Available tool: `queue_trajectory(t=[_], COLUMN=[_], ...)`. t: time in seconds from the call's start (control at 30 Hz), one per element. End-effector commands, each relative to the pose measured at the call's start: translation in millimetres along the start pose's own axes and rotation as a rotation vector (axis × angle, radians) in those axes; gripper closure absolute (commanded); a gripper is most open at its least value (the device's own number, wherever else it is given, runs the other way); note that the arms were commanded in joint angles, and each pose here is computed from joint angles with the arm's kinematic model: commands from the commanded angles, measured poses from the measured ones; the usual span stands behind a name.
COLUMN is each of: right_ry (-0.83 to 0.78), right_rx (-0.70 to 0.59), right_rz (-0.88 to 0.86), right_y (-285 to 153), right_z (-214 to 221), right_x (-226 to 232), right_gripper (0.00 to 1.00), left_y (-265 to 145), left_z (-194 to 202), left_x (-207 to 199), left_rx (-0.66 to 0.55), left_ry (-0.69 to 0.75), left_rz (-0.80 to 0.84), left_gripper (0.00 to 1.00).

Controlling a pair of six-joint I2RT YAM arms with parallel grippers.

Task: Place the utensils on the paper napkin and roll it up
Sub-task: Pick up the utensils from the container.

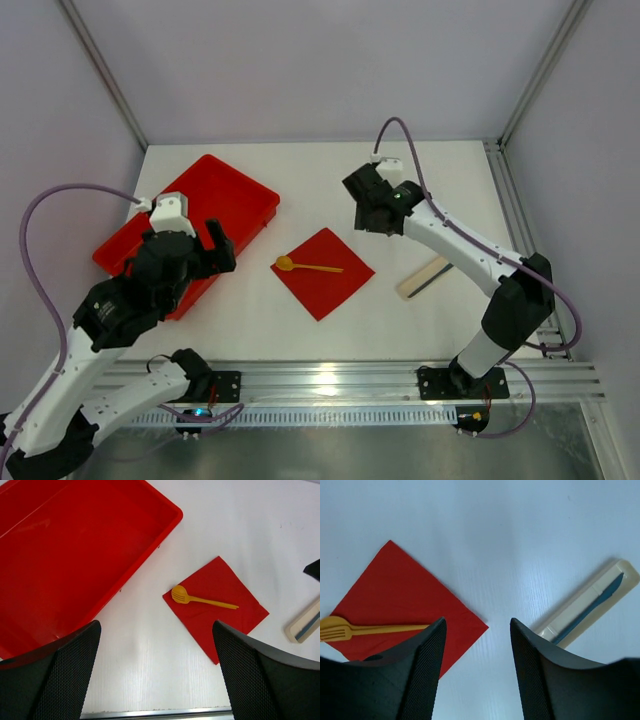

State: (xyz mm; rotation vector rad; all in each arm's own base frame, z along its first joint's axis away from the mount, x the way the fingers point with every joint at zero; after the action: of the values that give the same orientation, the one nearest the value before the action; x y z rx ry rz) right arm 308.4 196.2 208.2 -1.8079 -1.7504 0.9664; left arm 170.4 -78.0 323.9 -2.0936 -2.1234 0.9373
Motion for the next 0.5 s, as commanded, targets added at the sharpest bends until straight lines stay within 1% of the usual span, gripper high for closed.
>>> queue_trajectory(t=[0.0, 0.03, 0.07, 0.1, 0.13, 0.17, 0.23, 0.27, 0.3, 0.33, 0.4, 0.47], right_ry=[0.343, 0.38, 0.405, 0.44, 0.463, 0.475, 0.532, 0.552, 0.601, 0.613, 0.643, 0.632], right_rx=[0.08, 0.093, 0.133, 0.185, 0.21, 0.275, 0.355, 0.374, 0.359, 0.389, 0.37, 0.368], right_rz=[0.069, 0.085, 0.127, 0.206, 0.243, 0.301, 0.311, 0.3, 0.285, 0.28, 0.267, 0.306], right_y=[-16, -18, -12, -13, -14, -9, 0, 5, 11, 16, 26, 29], right_z=[-8, -13, -9, 2, 4, 15, 32, 37, 34, 45, 41, 42], right_x=[-27, -32, -39, -50, -55, -65, -67, -67, -72, -73, -80, -89], right_gripper=[0.43, 0.45, 0.49, 0.5, 0.5, 0.51, 0.51, 0.51, 0.53, 0.55, 0.6, 0.63], left_y=[-20, -22, -23, -23, -20, -20, -14, -14, -12, -12, -9, -7], left_z=[0, 1, 2, 7, 11, 13, 17, 15, 14, 14, 12, 9], left_x=[9, 11, 14, 16, 15, 11, 6, 4, 5, 5, 6, 8], left_rx=[0.033, 0.035, 0.041, 0.06, 0.086, 0.108, 0.141, 0.143, 0.143, 0.146, 0.14, 0.118], left_ry=[0.005, 0.003, -0.003, -0.002, 0.0, -0.013, 0.005, 0.013, 0.025, 0.039, 0.063, 0.072], left_rz=[0.032, 0.026, 0.013, 0.003, -0.005, 0.007, -0.011, -0.013, -0.025, -0.036, -0.054, -0.077], left_gripper=[0.06, 0.06, 0.06, 0.07, 0.07, 0.07, 0.07, 0.07, 0.07, 0.07, 0.07, 0.06])
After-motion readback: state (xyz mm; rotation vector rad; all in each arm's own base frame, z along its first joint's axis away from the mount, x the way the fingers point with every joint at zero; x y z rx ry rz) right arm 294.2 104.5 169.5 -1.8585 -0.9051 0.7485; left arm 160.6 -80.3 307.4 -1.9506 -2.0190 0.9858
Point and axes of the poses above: each gripper's point midway between its finger pads, its own y axis out along the fingers, its own x axis along the line the jaws close on, z = x × y, the point moved 4 cm from there along -y, back along the fingers, and after that the axes turned 11 degrees about -y, right-handed, at the moved point
